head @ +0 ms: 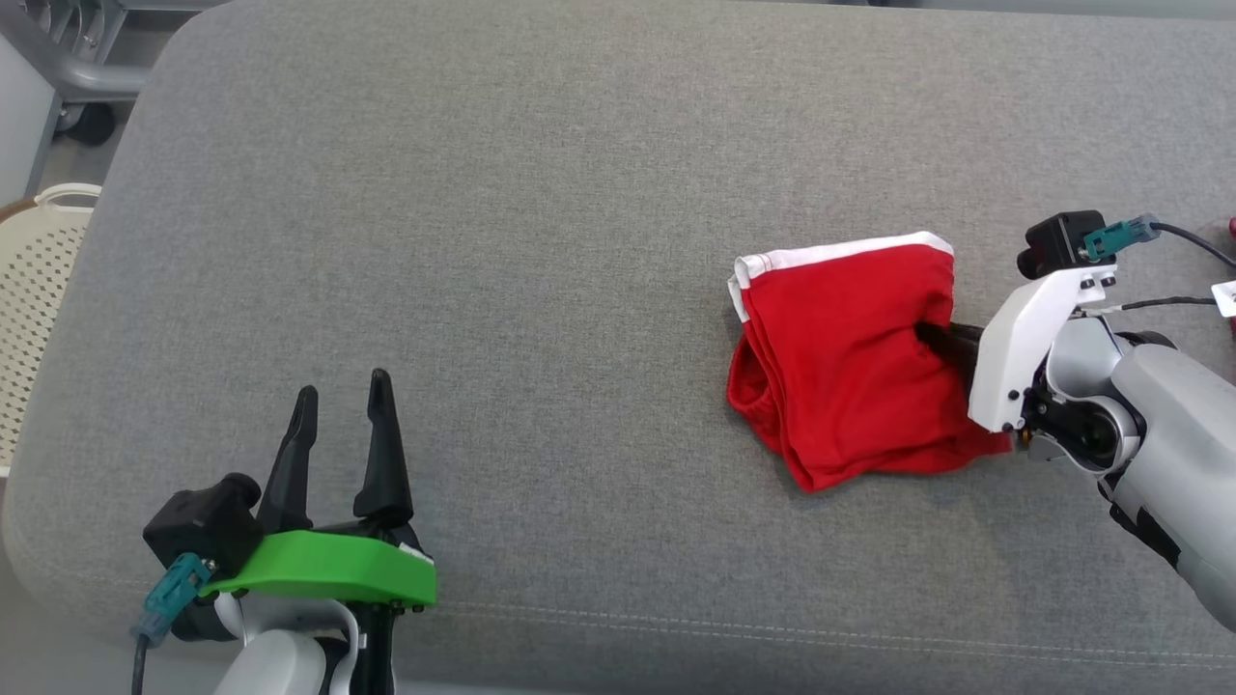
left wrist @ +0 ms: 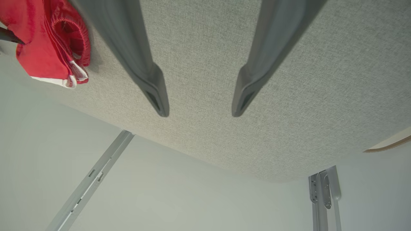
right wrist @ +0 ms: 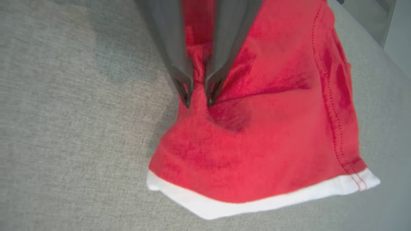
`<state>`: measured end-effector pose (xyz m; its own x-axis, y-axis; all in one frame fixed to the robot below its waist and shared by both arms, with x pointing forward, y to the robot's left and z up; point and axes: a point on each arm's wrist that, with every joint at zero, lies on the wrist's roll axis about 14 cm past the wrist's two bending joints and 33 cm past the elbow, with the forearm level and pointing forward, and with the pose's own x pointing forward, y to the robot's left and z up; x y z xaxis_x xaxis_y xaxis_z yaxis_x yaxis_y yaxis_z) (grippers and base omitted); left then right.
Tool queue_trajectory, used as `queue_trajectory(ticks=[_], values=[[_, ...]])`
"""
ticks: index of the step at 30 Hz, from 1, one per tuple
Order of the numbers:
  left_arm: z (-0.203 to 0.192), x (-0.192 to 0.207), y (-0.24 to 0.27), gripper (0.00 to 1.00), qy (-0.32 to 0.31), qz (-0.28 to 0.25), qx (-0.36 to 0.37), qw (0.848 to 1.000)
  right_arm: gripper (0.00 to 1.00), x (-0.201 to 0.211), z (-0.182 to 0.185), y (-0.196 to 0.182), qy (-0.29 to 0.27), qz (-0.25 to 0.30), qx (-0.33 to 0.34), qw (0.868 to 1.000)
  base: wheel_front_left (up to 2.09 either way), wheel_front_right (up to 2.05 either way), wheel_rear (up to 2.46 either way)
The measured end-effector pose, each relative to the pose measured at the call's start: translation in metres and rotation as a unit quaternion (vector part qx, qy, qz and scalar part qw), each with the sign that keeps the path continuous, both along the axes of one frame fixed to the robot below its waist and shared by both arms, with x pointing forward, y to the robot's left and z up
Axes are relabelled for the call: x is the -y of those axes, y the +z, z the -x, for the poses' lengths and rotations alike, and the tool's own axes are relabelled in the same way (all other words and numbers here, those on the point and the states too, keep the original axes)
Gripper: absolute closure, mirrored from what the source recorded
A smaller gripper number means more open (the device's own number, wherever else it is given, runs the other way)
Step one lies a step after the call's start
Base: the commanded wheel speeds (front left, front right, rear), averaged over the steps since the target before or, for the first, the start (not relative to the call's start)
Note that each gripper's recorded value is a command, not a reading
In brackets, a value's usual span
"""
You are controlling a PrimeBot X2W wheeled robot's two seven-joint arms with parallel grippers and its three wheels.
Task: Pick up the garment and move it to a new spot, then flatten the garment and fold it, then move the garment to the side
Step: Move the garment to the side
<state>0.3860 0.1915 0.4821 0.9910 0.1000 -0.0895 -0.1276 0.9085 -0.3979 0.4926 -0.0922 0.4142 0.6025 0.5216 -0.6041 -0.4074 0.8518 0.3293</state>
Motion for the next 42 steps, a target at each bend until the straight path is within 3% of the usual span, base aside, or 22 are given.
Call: queue_trajectory(ticks=[8,18,32,42], values=[[-0.009,0.012,-0.002,0.0,-0.02,-0.001,0.001,1.0,1.0,0.015,-0.006,0.006,-0.027,-0.006,0.021,0.999,0.0,0.0,0.0],[-0.028,0.051,0.004,0.0,-0.083,-0.005,0.016,0.996,1.0,0.071,-0.005,0.026,-0.078,0.017,0.055,0.995,0.0,0.0,0.0],[-0.057,0.132,0.011,0.0,-0.204,0.004,0.031,0.979,1.0,0.171,0.022,0.053,-0.184,0.061,0.09,0.977,0.0,0.0,0.0],[-0.067,0.161,-0.003,0.0,-0.245,0.008,0.017,0.969,1.0,0.193,0.027,0.043,-0.226,0.065,0.089,0.968,0.0,0.0,0.0]])
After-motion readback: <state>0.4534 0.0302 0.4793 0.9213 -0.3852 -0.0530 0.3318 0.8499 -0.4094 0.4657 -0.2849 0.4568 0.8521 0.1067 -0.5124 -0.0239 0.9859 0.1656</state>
